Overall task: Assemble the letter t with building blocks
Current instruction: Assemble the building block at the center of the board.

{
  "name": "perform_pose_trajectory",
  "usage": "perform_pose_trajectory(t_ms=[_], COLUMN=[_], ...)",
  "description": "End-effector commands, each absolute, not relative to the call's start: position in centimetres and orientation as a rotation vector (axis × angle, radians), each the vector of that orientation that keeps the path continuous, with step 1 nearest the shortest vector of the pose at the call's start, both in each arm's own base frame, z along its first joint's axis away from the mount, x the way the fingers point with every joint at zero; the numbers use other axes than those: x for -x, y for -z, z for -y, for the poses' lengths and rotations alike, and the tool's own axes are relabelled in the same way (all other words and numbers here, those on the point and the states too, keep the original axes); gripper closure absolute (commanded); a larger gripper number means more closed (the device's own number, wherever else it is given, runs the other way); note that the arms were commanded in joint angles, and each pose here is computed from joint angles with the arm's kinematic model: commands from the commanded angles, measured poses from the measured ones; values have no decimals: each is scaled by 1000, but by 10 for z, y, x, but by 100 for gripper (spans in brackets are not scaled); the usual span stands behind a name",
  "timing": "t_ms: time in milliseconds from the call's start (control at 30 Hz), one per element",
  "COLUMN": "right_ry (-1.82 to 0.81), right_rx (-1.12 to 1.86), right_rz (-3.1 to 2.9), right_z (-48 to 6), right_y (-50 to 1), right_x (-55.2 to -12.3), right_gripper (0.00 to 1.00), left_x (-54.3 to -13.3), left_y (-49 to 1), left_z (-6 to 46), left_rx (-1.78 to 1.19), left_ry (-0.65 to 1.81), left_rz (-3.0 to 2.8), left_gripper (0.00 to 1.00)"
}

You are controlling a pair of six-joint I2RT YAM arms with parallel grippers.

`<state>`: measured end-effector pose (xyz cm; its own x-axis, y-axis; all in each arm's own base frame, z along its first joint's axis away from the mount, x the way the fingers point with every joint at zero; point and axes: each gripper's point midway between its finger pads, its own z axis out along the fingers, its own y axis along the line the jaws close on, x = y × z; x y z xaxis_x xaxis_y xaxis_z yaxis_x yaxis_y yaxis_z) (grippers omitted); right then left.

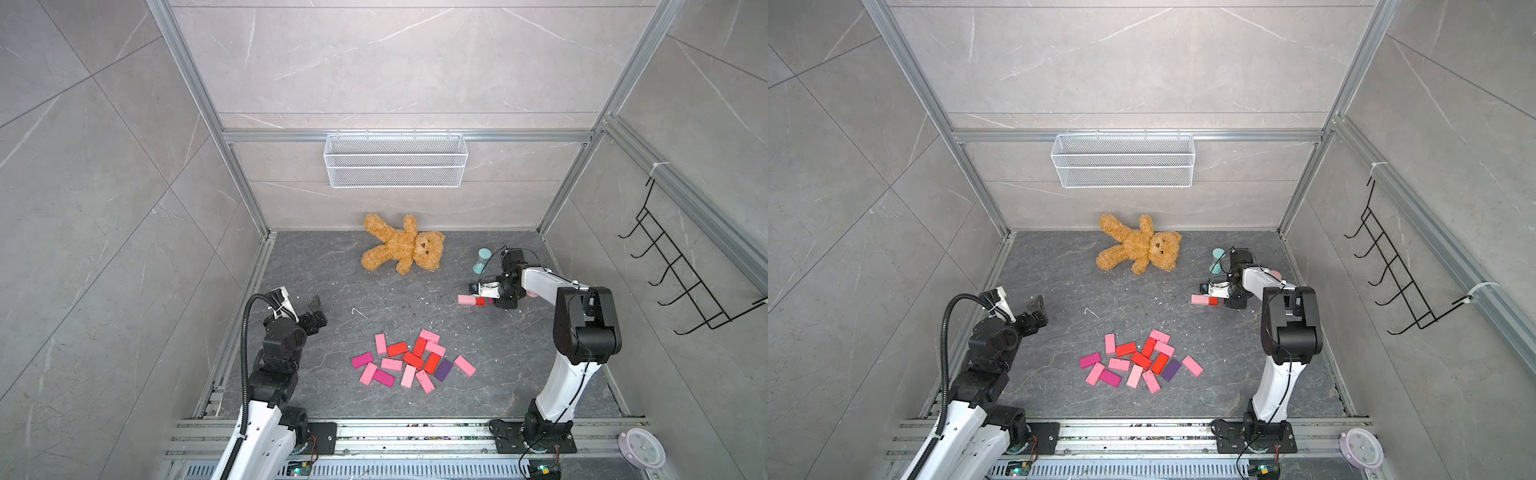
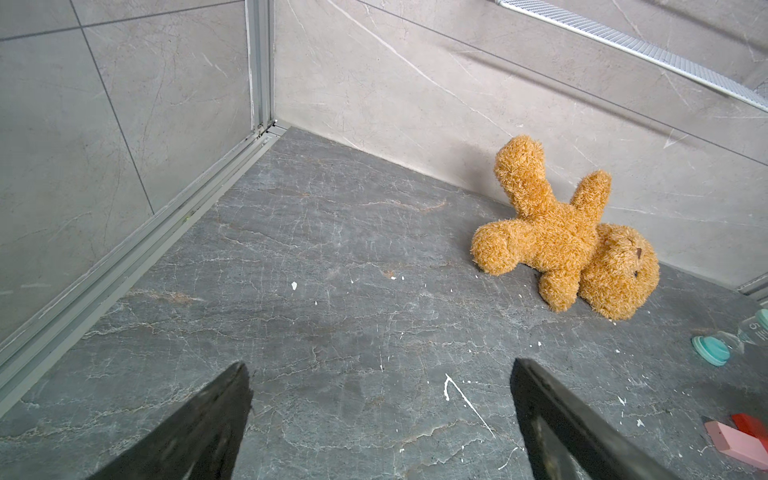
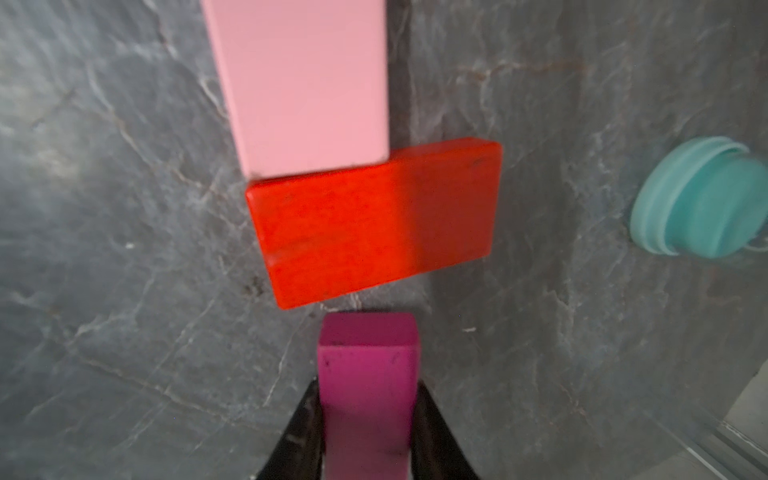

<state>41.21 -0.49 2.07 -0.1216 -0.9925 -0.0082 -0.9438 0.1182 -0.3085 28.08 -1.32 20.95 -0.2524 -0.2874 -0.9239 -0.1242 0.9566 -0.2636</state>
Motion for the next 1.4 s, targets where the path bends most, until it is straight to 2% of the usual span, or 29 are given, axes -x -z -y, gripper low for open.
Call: perform_pose_trajectory(t_ms=[0, 300, 667, 800, 1000, 1367], right_ry=[281, 284, 235, 220, 203, 188], right_rx=[1997, 1995, 2009, 2009, 2006, 2003], right_rz=[-2186, -2178, -2168, -2168, -2167, -2147], right_z=[3, 3, -5, -7, -9, -15], right_y=[4, 2, 4, 4, 2, 0], right_x=[-395, -395, -389, -387, -385, -381], right_gripper=[81, 65, 59, 60, 67, 67], left_x=[-283, -283, -283, -283, -282, -281], left_y=[-227, -228, -226, -226, -227, -226], left_z=[14, 15, 18, 20, 21, 21], left_rx=[289, 283, 262, 253, 247, 242], left_ry=[164, 167, 157, 156, 153, 147], left_rz=[-1771, -1770, -1790, -1792, -1791, -1792], left_gripper=[1, 0, 1, 0, 0, 1])
